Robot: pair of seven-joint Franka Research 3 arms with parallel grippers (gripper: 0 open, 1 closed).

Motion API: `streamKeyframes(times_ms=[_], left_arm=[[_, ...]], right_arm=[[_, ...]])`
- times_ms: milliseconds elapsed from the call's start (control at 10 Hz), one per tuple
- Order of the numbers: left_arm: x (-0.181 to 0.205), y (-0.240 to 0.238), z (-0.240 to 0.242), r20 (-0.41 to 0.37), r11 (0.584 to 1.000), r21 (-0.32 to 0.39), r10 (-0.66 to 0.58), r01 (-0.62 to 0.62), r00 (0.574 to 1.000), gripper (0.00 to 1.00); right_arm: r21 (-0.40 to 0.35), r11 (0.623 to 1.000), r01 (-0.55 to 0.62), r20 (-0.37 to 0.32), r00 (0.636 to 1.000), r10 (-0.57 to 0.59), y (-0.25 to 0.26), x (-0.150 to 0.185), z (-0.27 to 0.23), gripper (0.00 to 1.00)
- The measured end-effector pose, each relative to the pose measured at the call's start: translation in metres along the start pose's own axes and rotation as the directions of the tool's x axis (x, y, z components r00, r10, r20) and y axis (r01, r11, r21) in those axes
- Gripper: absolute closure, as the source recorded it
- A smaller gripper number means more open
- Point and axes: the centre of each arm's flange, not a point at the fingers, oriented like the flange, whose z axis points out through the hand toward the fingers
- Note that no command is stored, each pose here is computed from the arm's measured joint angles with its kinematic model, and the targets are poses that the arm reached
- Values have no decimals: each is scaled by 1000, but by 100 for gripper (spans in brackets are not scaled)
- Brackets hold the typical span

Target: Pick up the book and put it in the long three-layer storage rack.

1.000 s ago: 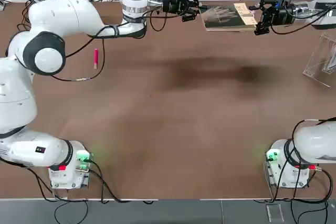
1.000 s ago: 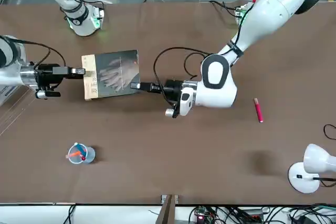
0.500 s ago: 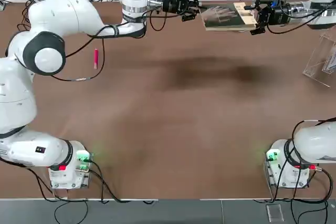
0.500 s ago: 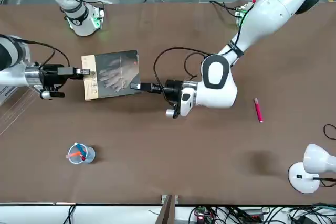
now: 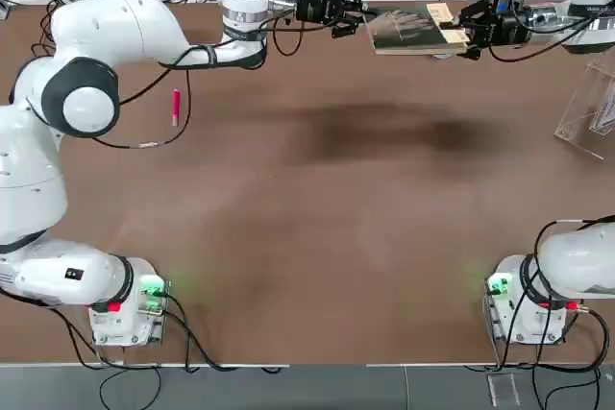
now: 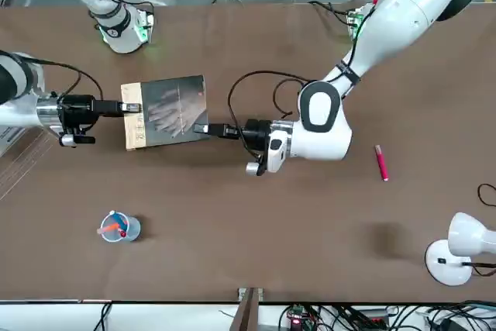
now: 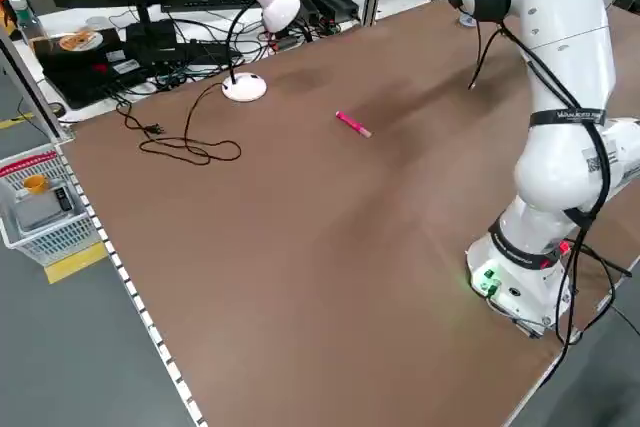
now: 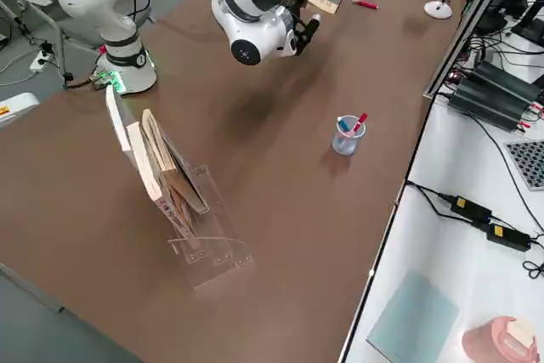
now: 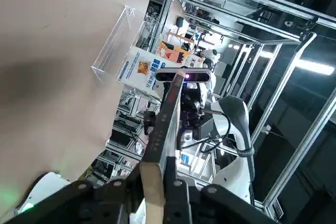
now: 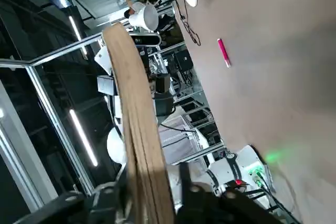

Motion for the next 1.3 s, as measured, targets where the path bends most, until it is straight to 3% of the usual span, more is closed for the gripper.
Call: streamKeyframes(times_ms=[100,200,700,1300], left_arm=[[0,0,0,0,1000,0,0,0,1000,96],[0,0,0,0,1000,0,0,0,1000,96],[0,0,0,-1,1000,-1,0,0,1000,92],[4,9,-7,-12,1000,-13,10,-10,1000,20]], right_arm=[[1,1000,-20,-1,1000,20,0,0,0,70],[5,999,-33,-1,999,33,-2,0,0,84],[8,999,-49,-1,999,49,-6,1,-4,85],[-159,987,4,-43,999,-12,-42,3,-83,85]])
